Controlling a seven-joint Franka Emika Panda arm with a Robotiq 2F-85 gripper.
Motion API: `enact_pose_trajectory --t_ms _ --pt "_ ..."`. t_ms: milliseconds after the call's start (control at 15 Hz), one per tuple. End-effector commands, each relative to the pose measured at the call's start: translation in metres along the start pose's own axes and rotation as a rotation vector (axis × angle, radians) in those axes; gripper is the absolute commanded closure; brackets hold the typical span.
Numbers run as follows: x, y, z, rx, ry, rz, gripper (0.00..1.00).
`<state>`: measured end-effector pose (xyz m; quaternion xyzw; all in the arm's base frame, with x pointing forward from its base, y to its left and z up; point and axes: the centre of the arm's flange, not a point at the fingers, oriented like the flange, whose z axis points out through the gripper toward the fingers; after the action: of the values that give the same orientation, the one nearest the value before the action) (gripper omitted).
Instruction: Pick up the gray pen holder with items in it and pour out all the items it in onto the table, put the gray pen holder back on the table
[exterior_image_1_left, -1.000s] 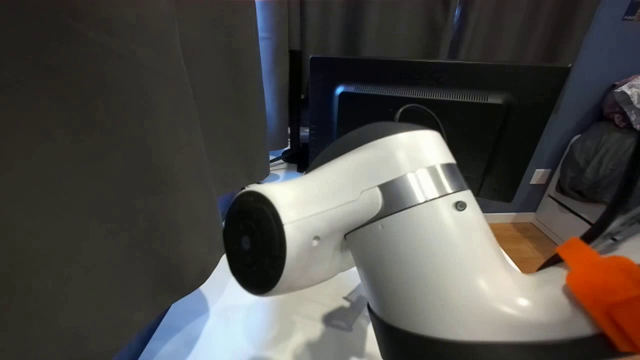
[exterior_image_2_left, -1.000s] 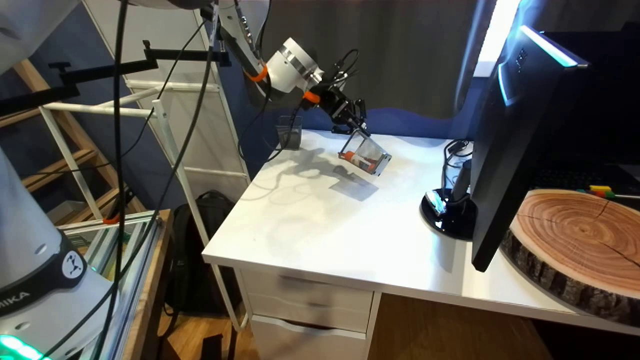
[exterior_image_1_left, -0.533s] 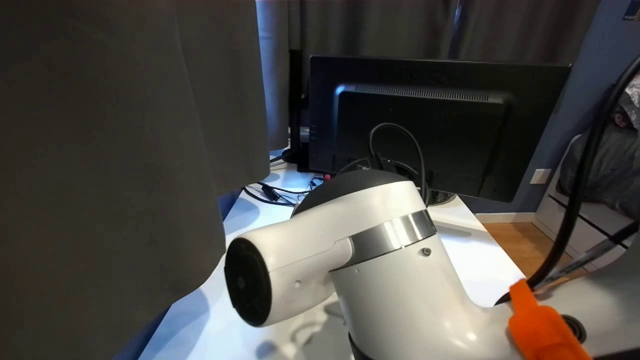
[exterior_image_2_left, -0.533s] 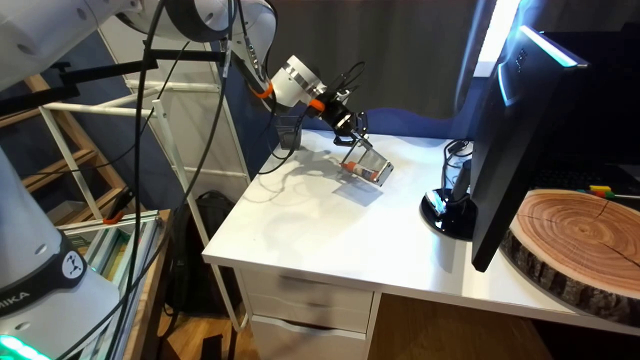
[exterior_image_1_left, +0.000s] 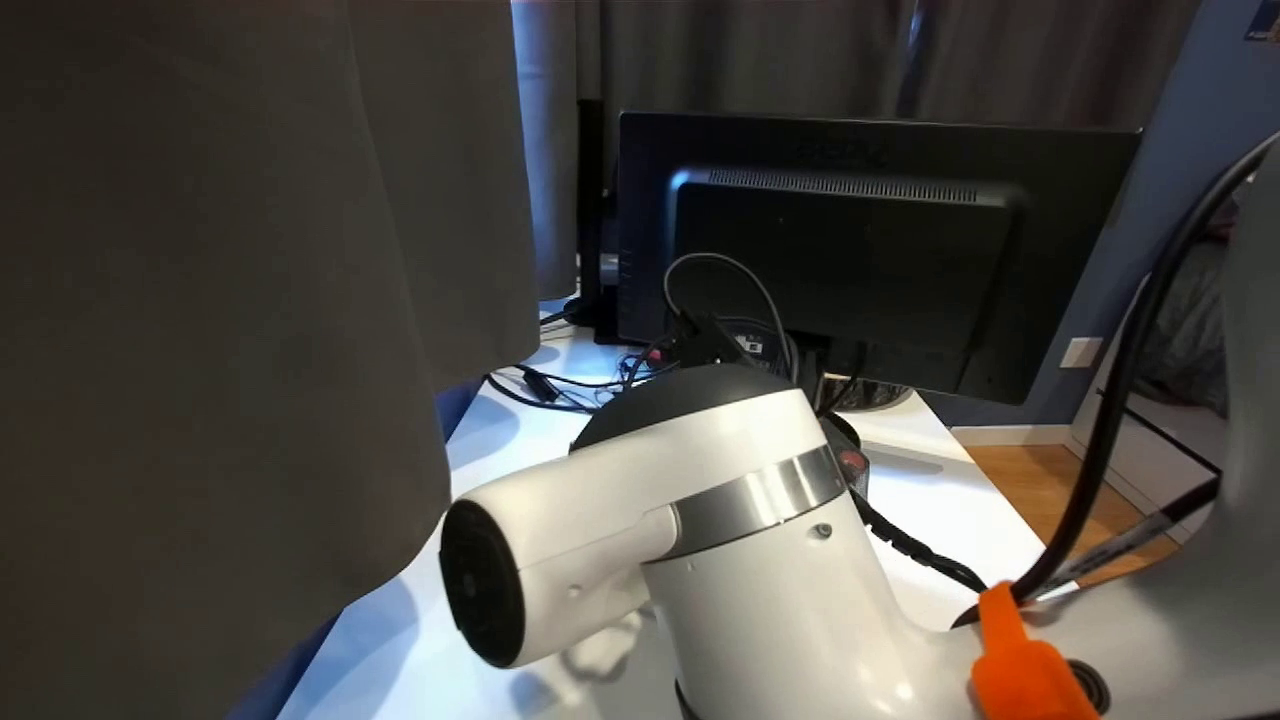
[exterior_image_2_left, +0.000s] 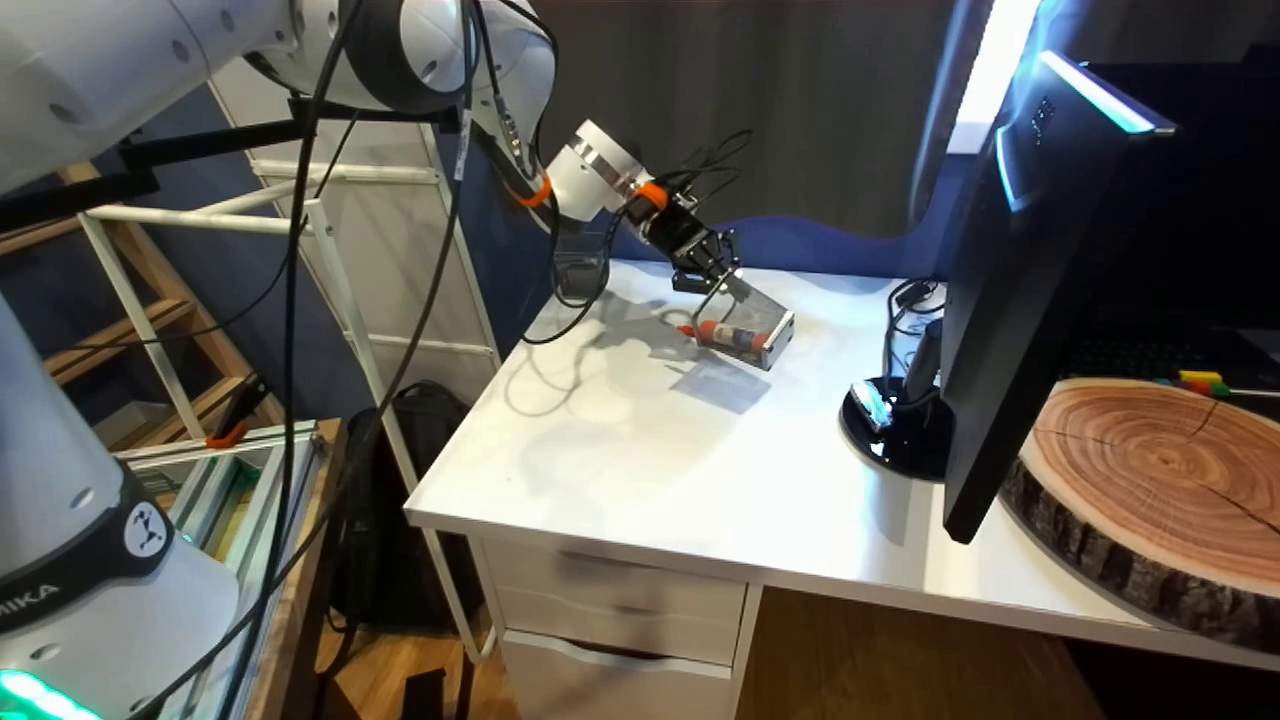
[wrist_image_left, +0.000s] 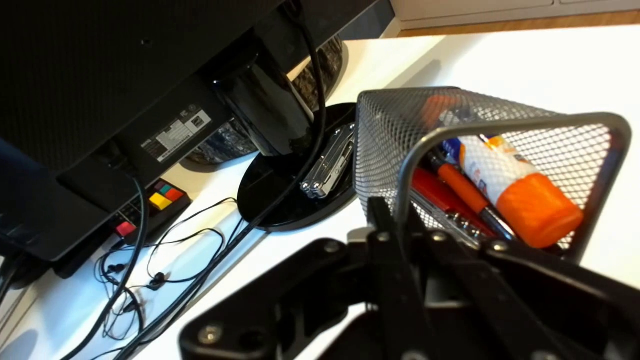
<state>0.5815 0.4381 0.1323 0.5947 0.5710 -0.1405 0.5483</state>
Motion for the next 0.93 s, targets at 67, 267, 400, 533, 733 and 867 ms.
enact_pose_trajectory --t_ms 67,267,400,533,733,867 --pt "0.01 0.018 -0.003 -0.023 -0.175 0.0 0.98" --pt "-0.004 0.017 0.006 0.028 -0.28 0.128 0.98" --pt "-0.011 0.002 0.011 0.02 -0.21 0.075 0.94" --pt "-0.009 0.0 0.012 0.019 -0.206 0.07 0.94" --pt "-0.009 -0.001 0.012 0.014 -0.214 0.068 0.98" --pt "-0.012 -0.002 0.016 -0.015 -0.249 0.041 0.98"
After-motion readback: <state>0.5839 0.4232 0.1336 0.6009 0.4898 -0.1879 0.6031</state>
